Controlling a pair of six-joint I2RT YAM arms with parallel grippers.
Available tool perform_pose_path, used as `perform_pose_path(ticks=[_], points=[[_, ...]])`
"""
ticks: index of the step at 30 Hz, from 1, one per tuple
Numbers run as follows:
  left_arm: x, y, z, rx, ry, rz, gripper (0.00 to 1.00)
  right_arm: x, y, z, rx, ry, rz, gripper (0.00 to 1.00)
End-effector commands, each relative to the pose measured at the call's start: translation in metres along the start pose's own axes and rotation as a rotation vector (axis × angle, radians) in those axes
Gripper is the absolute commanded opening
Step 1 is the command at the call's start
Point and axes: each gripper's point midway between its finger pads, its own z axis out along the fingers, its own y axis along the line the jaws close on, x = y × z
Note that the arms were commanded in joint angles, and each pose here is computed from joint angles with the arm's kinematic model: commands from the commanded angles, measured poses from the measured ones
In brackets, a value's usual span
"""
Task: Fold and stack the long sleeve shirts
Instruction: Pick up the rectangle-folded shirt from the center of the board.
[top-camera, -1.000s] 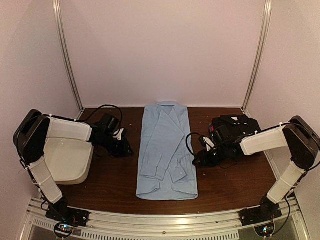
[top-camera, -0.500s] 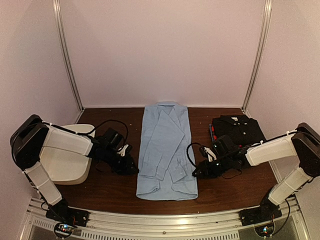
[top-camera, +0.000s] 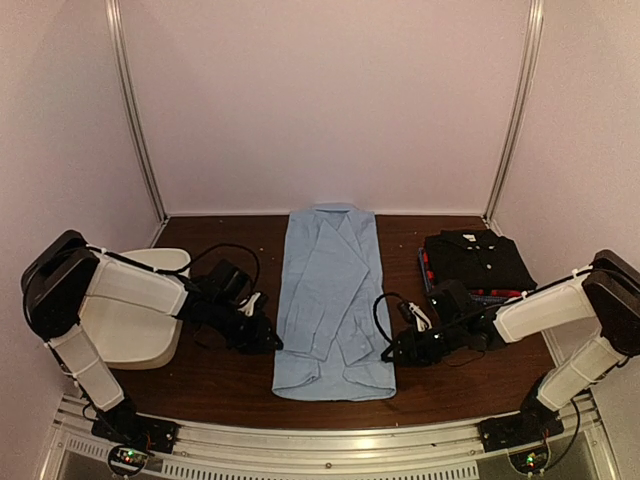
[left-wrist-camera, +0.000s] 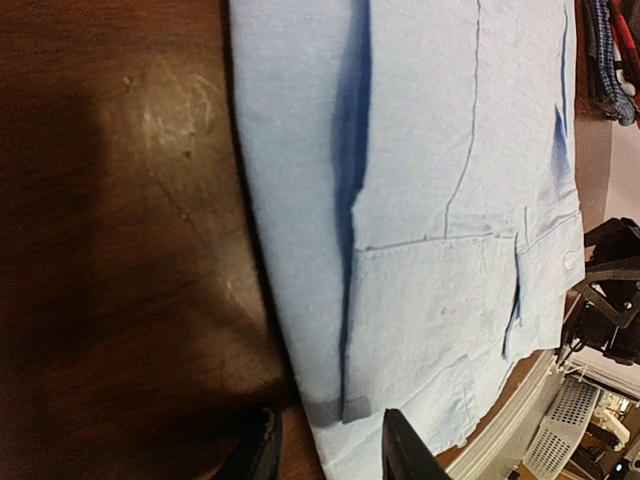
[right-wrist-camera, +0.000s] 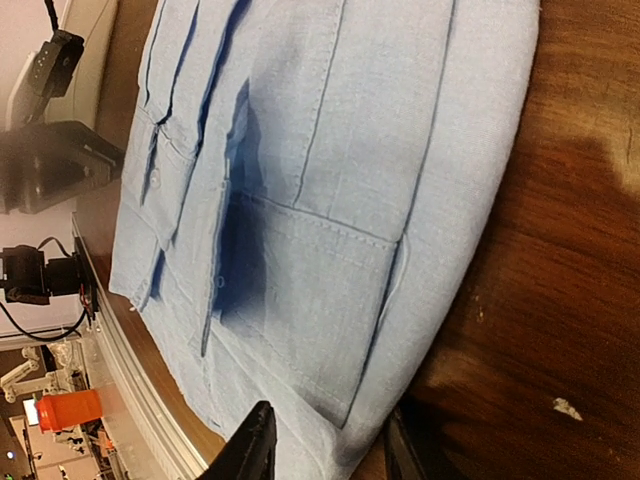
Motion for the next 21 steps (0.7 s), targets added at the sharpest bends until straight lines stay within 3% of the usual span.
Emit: perform_pose_path(ticks=[1,11,21], points=[[0.008,-0.005,0.007,0.032,0.024,-0.005,0.35,0.01,-0.003,0.005,-0.017,0.02,0.043,0.38],[0.011,-0.012,0.011,0.076,0.041,-0.02,0.27,0.003,-0.002,0.008,-0.033,-0.008,0.063,0.32],[0.006,-0.025,0.013,0.134,0.036,-0.024,0.0,-0.001,0.001,0.009,-0.044,-0.022,0.059,0.15]])
